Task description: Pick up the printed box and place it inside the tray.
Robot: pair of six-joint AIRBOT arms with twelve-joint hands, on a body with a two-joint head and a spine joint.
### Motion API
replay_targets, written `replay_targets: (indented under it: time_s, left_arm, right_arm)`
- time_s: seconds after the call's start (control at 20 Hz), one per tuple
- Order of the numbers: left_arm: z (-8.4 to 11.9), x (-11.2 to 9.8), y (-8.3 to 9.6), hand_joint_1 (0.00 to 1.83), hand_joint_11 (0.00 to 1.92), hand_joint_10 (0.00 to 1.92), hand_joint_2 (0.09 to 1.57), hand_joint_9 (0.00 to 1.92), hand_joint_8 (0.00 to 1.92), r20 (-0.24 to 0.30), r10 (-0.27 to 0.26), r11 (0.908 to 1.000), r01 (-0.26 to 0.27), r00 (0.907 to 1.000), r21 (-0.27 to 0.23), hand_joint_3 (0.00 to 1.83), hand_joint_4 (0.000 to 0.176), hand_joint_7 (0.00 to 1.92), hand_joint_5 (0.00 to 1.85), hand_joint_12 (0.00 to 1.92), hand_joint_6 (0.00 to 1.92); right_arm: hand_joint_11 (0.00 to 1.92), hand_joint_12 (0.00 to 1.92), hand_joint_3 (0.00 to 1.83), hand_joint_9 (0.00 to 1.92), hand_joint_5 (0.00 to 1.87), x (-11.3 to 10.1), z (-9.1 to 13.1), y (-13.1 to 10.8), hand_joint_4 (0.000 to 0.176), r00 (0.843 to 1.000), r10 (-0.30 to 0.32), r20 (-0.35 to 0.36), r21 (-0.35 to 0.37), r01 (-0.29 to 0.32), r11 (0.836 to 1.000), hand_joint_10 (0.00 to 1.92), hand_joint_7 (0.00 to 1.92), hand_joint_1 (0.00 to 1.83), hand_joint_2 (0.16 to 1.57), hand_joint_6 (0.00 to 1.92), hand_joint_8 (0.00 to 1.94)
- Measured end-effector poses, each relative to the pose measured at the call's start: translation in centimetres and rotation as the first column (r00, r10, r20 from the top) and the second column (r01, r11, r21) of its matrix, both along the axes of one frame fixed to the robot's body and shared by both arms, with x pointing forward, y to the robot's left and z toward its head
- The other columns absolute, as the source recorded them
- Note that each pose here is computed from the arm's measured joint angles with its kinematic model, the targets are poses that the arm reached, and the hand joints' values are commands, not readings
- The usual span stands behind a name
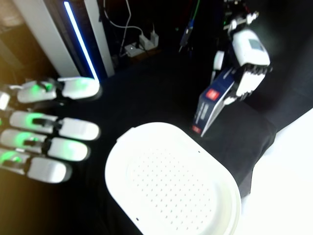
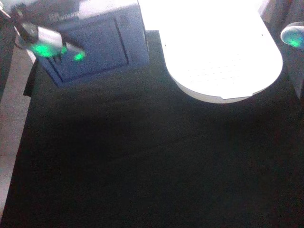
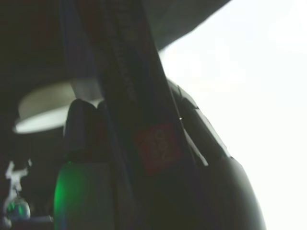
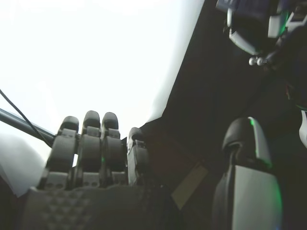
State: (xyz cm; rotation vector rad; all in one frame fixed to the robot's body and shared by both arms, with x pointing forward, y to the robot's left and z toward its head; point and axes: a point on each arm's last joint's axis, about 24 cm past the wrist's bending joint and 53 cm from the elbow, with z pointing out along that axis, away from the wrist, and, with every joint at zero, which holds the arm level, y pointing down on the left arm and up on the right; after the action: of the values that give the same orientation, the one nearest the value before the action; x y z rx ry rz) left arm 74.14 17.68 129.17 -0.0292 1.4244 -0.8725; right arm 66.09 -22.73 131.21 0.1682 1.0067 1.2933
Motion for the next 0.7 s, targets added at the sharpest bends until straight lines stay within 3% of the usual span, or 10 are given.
replay_targets:
  time_s: [0.05,0.1,0.25,0.45,0.6,0.65,0.7]
  left_arm:
    - [1.9,-0.4,-0.1,1.28,1.18,0.23,1.07,1.44,0.78,0.049,-0.008,0.9996,0.009,0.9988,-0.026,0.00,0.000,1.19,0.96,0.95,0.88]
    - [3.4,-0.7,-0.2,1.29,1.20,0.21,1.06,1.48,0.76,0.089,-0.012,0.9989,0.016,0.9960,-0.045,0.00,0.000,1.22,0.99,0.96,0.81]
    - [6.6,-2.3,-1.7,1.28,1.08,0.12,1.07,1.46,0.85,0.184,-0.052,0.9943,0.068,0.9815,-0.082,0.00,0.000,1.17,0.96,1.02,0.84]
    - [7.8,-4.0,-3.7,1.27,1.06,0.15,1.13,1.46,1.08,0.243,-0.102,0.9894,0.124,0.9647,-0.076,0.00,0.000,1.06,0.85,1.00,0.93]
    - [8.4,-4.5,-4.5,1.27,1.08,0.15,1.12,1.47,1.06,0.269,-0.118,0.9845,0.148,0.9559,-0.094,0.00,0.000,1.07,0.87,0.95,0.91]
    - [8.4,-4.3,-5.2,1.27,1.08,0.14,1.11,1.46,1.00,0.273,-0.127,0.9824,0.159,0.9535,-0.098,0.00,0.000,1.10,0.90,0.96,0.89]
    - [8.3,-4.2,-5.7,1.27,1.07,0.14,1.11,1.46,1.00,0.271,-0.134,0.9813,0.166,0.9533,-0.098,0.00,0.000,1.10,0.90,0.98,0.88]
  right_arm:
    - [0.00,0.47,0.00,0.10,0.00,0.0,0.0,0.1,0.154,1.000,0.001,0.000,0.000,-0.001,1.000,0.00,0.08,0.67,0.81,0.00,0.00]
    - [0.00,0.45,0.00,0.10,0.00,0.1,-0.1,0.1,0.169,1.000,0.003,0.000,-0.005,-0.003,1.000,0.00,0.08,0.68,0.80,0.00,0.00]
    - [0.00,0.51,0.00,0.13,0.00,1.3,-0.3,0.6,0.176,1.000,-0.003,-0.017,-0.009,0.002,1.000,0.01,0.14,0.71,0.77,0.00,0.01]
    - [0.00,0.61,0.00,0.14,0.00,3.0,-0.1,3.5,0.176,0.999,0.033,-0.035,-0.012,-0.033,0.999,0.00,0.16,0.79,0.69,0.00,0.00]
    - [0.00,0.68,0.00,0.12,0.00,3.4,-0.1,6.3,0.176,0.996,0.077,-0.035,-0.035,-0.078,0.996,0.00,0.14,0.85,0.68,0.00,0.00]
    - [0.00,0.51,0.00,0.07,0.00,3.7,-0.4,7.0,0.176,0.995,0.085,-0.044,-0.038,-0.087,0.996,0.01,0.08,0.81,0.66,0.00,0.01]
    - [0.00,0.45,0.00,0.07,0.00,4.0,-0.7,7.4,0.176,0.995,0.088,-0.053,-0.035,-0.089,0.995,0.01,0.08,0.77,0.61,0.00,0.01]
